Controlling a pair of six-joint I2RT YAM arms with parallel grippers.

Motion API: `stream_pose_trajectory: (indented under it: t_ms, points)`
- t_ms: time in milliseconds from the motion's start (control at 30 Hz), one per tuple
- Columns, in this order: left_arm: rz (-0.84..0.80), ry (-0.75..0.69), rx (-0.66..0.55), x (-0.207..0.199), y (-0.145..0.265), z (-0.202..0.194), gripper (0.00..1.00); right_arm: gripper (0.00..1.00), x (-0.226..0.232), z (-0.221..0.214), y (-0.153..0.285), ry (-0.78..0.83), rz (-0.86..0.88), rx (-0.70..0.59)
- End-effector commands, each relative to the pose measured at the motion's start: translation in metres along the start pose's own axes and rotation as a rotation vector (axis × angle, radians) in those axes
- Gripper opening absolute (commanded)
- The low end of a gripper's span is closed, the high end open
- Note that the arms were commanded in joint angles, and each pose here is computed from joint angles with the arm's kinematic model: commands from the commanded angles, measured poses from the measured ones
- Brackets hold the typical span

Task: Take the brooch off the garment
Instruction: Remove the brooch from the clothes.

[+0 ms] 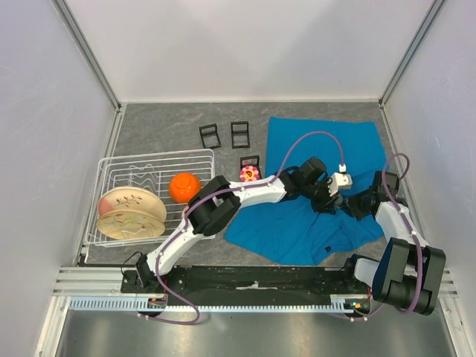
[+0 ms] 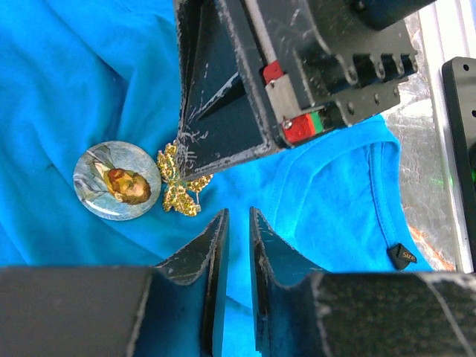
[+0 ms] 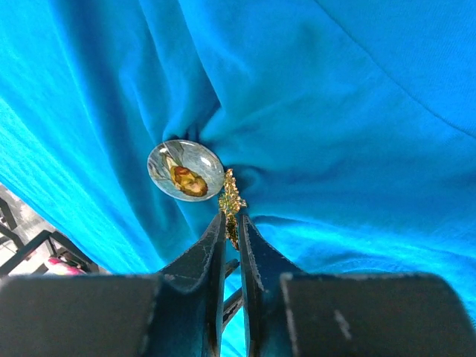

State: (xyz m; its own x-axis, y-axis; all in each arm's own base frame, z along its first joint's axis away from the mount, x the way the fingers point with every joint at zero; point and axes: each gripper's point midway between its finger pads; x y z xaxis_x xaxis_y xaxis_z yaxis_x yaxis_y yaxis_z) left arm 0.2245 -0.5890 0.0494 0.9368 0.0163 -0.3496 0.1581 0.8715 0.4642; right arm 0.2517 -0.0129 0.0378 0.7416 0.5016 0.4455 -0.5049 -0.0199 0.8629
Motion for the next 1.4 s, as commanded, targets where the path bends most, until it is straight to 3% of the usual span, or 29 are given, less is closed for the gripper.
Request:
stream_pose_trajectory:
  t_ms: [0,133,300,533,800,1033,1167,1233,1367]
  points:
    - [-0.021,-0.033,-0.023,-0.006,-0.011,0.005,0.23,0.20,0.002,-0.001,0.002,-0.004,0.003,0.015]
    - [-0.028,-0.036,-0.021,-0.010,-0.012,0.005,0.23,0.21,0.003,-0.004,0.000,-0.013,0.012,0.026]
    - [0.014,-0.042,-0.022,-0.002,-0.012,0.001,0.25,0.00,0.005,0.002,0.004,-0.035,-0.002,0.014]
    - [-0.012,0.025,-0.077,0.005,-0.013,0.006,0.21,0.00,0.011,-0.004,0.007,-0.122,0.022,0.046]
    - [0.018,0.120,-0.041,0.013,-0.018,-0.025,0.16,0.00,0.004,-0.016,0.004,-0.212,0.019,0.099]
    - [0.040,0.108,-0.083,0.017,-0.021,-0.017,0.16,0.00,0.001,-0.017,0.002,-0.222,-0.002,0.110]
    - [0.039,0.105,-0.083,0.016,-0.023,-0.017,0.12,0.00,0.002,-0.016,0.002,-0.209,-0.003,0.116]
    - [0.040,0.103,-0.080,0.016,-0.024,-0.018,0.04,0.00,0.002,-0.014,0.001,-0.201,-0.010,0.117]
    - [0.023,0.111,-0.078,0.012,-0.023,-0.016,0.02,0.11,0.001,-0.007,0.001,-0.126,-0.013,0.092]
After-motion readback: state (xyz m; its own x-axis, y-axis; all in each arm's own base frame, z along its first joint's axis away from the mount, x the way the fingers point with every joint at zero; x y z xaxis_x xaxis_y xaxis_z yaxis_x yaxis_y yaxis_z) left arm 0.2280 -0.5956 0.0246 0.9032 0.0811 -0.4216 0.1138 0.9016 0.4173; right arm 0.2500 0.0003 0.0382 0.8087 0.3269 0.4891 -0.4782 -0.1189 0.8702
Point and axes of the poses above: each gripper's point midway between its finger pads, its own y axis back along the fingers, its own x axis along the line the jaws close on, z = x × y, and after that the axes turned 9 degrees about y, right-handed
